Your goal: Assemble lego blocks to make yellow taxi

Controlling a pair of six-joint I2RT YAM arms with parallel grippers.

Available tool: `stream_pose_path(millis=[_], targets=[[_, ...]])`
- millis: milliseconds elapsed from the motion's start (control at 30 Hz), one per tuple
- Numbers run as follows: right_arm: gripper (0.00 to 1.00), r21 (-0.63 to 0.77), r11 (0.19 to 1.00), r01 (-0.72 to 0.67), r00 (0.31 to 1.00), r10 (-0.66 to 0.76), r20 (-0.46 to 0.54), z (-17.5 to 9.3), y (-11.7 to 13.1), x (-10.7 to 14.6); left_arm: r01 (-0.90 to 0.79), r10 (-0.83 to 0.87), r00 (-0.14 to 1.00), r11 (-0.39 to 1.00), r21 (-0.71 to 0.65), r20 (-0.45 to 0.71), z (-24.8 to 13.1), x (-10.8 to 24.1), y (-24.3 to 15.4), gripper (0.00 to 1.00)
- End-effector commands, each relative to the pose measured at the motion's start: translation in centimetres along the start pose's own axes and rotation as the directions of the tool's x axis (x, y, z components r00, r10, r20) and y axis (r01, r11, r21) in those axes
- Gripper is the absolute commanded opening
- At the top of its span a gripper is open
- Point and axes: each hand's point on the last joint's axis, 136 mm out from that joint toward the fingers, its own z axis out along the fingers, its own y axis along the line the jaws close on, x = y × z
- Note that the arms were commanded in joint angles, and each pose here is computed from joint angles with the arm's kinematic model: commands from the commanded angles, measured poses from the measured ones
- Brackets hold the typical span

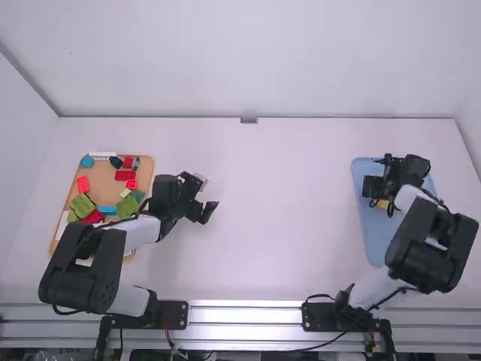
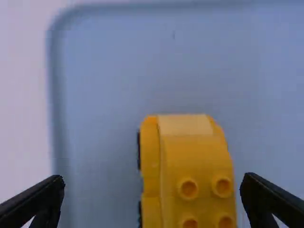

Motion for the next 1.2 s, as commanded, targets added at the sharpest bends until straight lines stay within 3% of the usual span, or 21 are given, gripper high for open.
stream_pose_path(millis=[0, 133, 300, 433, 600, 933, 1167], targets=[[0.98, 0.072, 0.997, 0.02, 0.996, -0.026, 0.084, -3.7, 0.1, -3.7, -0.021, 0.021, 0.999, 1.0, 0.0, 0.044, -0.8, -2.8, 0.2, 0.99], [0.99, 0.014, 0.993, 0.121, 0.983, -0.122, 0.136, -7.0, 4.3, -5.5, -0.039, 0.038, 0.999, 0.999, 0.013, 0.036, -2.1, -4.4, -0.8, 0.99], [0.98, -0.064, 0.954, 0.293, 0.943, -0.277, 0.186, -10.4, 11.1, -6.4, -0.118, 0.135, 0.983, 0.984, -0.136, 0.123, -4.8, -7.1, -1.7, 0.99], [0.98, -0.115, 0.914, 0.389, 0.902, -0.352, 0.249, -12.4, 15.7, -6.9, -0.161, 0.2, 0.952, 0.971, -0.178, 0.23, -8.1, -9.3, -3.6, 0.99], [0.99, -0.151, 0.875, 0.459, 0.866, -0.403, 0.298, -13.8, 19.3, -6.9, -0.166, 0.221, 0.927, 0.966, -0.197, 0.302, -11.0, -10.4, -4.2, 0.99], [0.87, -0.079, 0.962, 0.26, 0.911, -0.217, 0.352, -14.6, 14.5, -7.1, 0.069, 0.004, 0.978, 0.938, -0.34, 0.208, -12.1, -3.6, 0.8, 0.86], [0.75, -0.1, 0.985, 0.143, 0.892, -0.084, 0.444, -16.2, 14.0, -6.7, 0.257, -0.163, 0.954, 0.877, -0.405, 0.252, -13.2, 1.1, 3.5, 0.73]])
